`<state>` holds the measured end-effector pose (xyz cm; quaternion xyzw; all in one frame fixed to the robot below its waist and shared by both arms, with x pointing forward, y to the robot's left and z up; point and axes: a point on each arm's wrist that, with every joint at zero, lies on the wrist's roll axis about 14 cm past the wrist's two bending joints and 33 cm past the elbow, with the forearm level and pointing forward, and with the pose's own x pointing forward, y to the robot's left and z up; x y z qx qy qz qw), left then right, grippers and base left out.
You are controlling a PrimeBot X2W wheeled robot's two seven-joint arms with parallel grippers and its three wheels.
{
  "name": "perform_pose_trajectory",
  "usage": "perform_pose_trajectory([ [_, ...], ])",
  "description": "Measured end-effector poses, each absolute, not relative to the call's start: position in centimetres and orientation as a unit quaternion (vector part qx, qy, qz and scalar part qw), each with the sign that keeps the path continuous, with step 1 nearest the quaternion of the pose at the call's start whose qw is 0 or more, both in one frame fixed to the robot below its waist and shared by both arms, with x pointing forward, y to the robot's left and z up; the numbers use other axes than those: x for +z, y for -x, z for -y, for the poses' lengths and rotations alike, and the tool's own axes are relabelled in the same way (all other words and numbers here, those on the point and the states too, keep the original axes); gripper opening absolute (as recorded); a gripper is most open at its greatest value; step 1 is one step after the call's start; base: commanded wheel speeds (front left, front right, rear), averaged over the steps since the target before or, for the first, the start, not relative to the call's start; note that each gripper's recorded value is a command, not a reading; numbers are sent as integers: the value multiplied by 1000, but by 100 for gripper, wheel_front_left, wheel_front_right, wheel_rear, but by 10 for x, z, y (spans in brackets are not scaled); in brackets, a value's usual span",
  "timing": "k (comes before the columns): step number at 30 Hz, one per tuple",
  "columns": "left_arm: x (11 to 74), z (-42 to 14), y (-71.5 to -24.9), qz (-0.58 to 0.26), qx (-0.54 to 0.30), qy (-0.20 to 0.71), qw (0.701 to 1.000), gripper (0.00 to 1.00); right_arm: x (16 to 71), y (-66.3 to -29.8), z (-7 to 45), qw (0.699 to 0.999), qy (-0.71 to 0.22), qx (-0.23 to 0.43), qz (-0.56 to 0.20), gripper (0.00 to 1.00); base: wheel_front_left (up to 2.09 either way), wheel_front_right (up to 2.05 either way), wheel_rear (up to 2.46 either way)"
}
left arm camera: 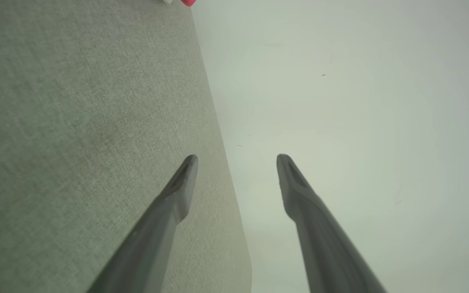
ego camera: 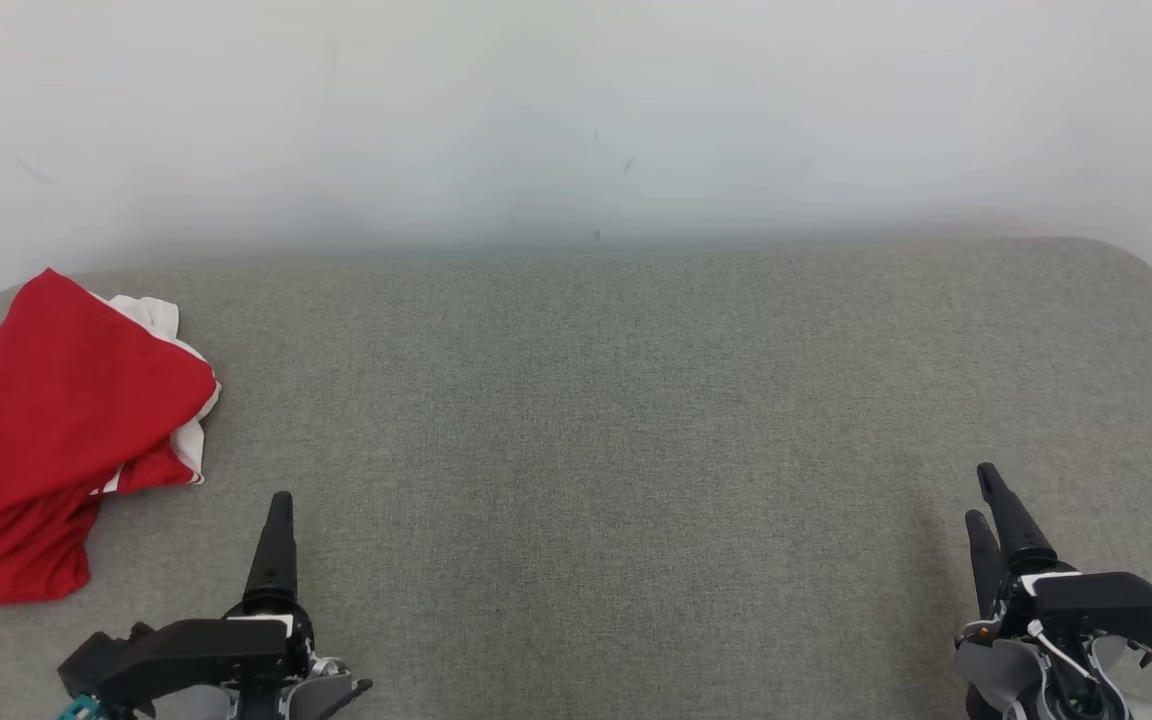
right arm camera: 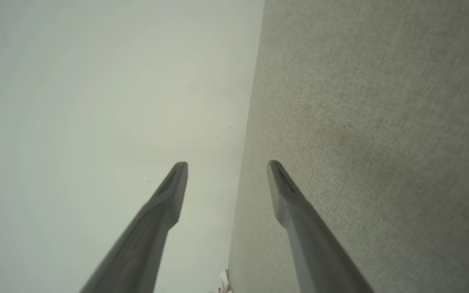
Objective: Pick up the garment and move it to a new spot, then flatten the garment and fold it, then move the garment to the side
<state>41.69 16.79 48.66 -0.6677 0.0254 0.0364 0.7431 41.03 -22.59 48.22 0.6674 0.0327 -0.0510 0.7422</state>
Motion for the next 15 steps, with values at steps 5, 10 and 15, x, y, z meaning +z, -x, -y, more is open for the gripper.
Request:
perform_pose_trajectory([
  [5,489,-177,-414,-11,41,636,770,100,482,-408,221,771,-633,-49,-36,100,0,0,0],
  [10,493,-180,-411,-5,38,597,801,100,482,-406,217,802,-594,-46,-40,100,0,0,0],
  [15,495,-179,-408,-6,34,550,835,100,484,-405,212,830,-555,-40,-40,100,0,0,0],
])
